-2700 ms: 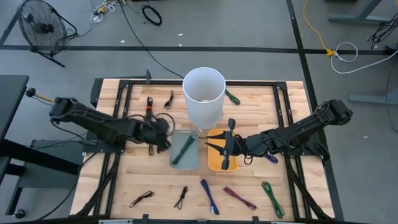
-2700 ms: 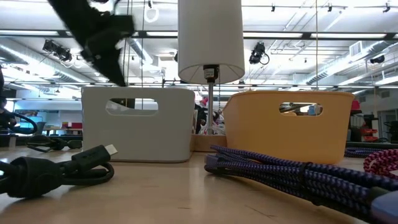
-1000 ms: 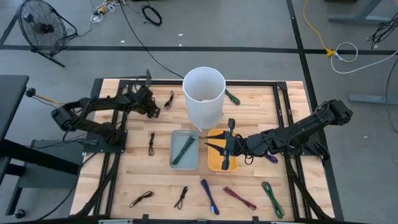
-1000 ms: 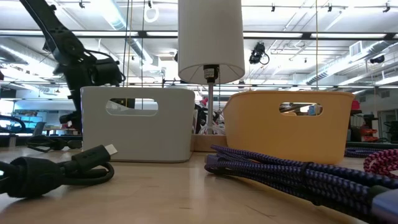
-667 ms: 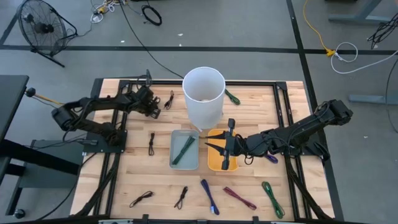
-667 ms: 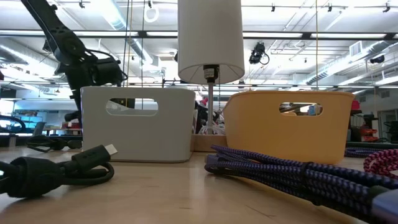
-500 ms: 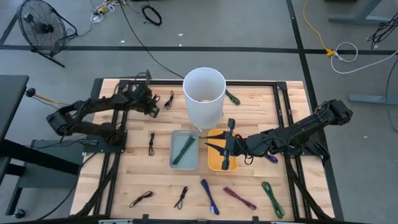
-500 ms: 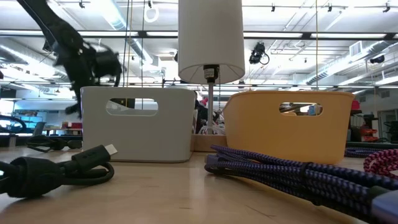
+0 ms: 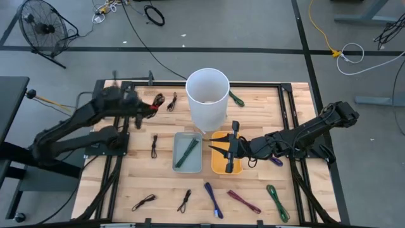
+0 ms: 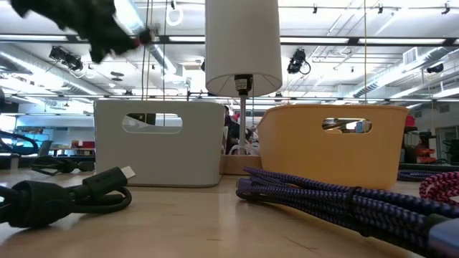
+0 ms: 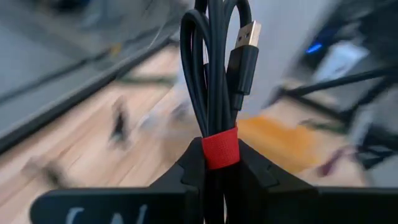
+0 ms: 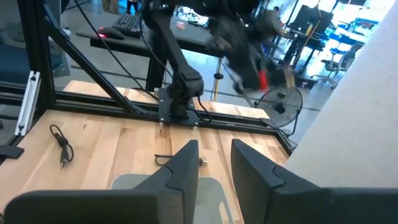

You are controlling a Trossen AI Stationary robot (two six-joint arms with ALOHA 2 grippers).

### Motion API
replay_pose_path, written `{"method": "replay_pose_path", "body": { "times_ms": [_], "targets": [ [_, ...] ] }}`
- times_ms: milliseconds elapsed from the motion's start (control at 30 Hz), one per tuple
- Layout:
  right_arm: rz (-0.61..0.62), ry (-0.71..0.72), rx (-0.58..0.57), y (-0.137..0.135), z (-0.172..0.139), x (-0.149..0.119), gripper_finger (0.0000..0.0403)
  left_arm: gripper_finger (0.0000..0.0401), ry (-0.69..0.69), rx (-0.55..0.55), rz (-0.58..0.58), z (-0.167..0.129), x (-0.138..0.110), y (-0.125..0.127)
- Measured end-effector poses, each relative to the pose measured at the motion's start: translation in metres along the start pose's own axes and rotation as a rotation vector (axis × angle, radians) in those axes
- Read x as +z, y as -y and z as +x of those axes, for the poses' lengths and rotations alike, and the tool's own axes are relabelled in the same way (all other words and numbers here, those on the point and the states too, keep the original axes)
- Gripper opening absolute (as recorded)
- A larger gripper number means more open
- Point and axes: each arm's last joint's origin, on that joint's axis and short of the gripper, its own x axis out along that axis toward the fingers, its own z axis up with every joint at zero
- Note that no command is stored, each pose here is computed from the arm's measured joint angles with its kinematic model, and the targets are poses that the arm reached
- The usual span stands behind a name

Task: Pick & Place USB Port
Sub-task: Put the black charger cable into the yellow bin

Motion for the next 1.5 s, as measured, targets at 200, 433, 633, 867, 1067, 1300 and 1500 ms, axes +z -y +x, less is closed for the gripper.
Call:
{"method": "replay_pose_path", "body": {
  "times_ms": [200, 433, 633, 867, 1067, 1300, 1500],
  "targets": [
    [0.0, 0.001, 0.0, 0.0, 0.0, 0.0, 0.0096, 0.0052, 0.175, -0.272, 0.071, -0.034, 0.0, 0.026],
    [0.028, 0.003, -0.003, 0.001, 0.0, 0.0, 0.0096, 0.0052, 0.274, -0.463, 0.104, 0.001, -0.031, 0.035],
    [0.036, 0.003, -0.004, 0.001, 0.001, 0.0, 0.0096, 0.0052, 0.326, -0.546, 0.097, 0.039, -0.058, 0.055],
    [0.051, 0.003, -0.004, 0.001, 0.001, 0.0, 0.0096, 0.0052, 0.276, -0.421, 0.203, 0.074, -0.054, 0.1],
    [0.054, 0.003, -0.001, 0.001, 0.001, 0.0, 0.0096, 0.0052, 0.245, -0.359, 0.337, 0.109, -0.041, 0.132],
    [0.044, 0.014, 0.089, -0.001, 0.001, 0.001, 0.01, 0.0052, 0.241, -0.339, 0.429, 0.143, -0.025, 0.154],
    [0.045, 0.018, 0.092, -0.001, 0.001, 0.001, 0.0143, 0.0052, 0.252, -0.343, 0.435, 0.156, -0.015, 0.161]
  ]
}}
